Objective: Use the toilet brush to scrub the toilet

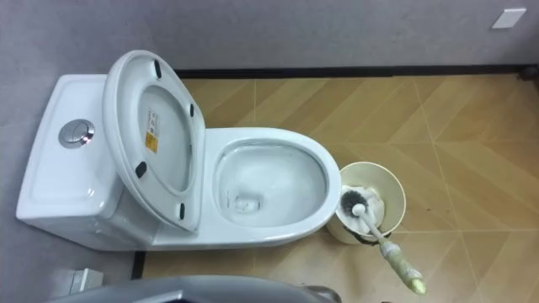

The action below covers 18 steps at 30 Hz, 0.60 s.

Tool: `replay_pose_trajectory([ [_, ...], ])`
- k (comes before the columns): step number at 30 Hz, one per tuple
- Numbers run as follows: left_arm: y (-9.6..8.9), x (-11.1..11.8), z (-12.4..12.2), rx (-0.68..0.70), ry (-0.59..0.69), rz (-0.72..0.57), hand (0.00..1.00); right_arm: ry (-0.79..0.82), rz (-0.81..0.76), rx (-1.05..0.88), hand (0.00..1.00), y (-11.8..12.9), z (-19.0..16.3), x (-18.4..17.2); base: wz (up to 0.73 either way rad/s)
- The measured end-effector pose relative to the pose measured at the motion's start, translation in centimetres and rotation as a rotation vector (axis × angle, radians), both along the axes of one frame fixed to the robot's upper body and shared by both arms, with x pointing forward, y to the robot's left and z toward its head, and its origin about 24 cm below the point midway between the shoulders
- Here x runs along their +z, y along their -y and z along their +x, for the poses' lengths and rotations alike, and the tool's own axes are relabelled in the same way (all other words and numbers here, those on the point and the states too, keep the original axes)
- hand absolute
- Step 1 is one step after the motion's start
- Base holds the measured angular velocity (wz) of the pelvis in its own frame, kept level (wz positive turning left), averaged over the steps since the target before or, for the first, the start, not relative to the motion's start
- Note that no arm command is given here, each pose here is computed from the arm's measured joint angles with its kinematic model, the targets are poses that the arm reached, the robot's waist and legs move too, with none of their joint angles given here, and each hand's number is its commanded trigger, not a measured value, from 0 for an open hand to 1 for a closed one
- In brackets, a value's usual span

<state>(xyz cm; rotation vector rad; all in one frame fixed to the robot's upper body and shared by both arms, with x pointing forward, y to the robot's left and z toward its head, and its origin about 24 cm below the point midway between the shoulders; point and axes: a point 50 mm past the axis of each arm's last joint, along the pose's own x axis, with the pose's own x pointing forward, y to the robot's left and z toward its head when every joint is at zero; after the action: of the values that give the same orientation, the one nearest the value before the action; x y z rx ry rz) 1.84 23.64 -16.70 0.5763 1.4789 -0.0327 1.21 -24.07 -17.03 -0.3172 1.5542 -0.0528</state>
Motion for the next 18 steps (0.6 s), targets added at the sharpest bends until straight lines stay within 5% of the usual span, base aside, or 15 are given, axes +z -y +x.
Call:
replay_pose_trajectory([
  [18, 0.12, -0.01, 0.25, -0.009, 0.020, -0.010, 0.00, 0.037, -0.002, 0.037, 0.00, 0.10, 0.63, 0.07, 0.00],
])
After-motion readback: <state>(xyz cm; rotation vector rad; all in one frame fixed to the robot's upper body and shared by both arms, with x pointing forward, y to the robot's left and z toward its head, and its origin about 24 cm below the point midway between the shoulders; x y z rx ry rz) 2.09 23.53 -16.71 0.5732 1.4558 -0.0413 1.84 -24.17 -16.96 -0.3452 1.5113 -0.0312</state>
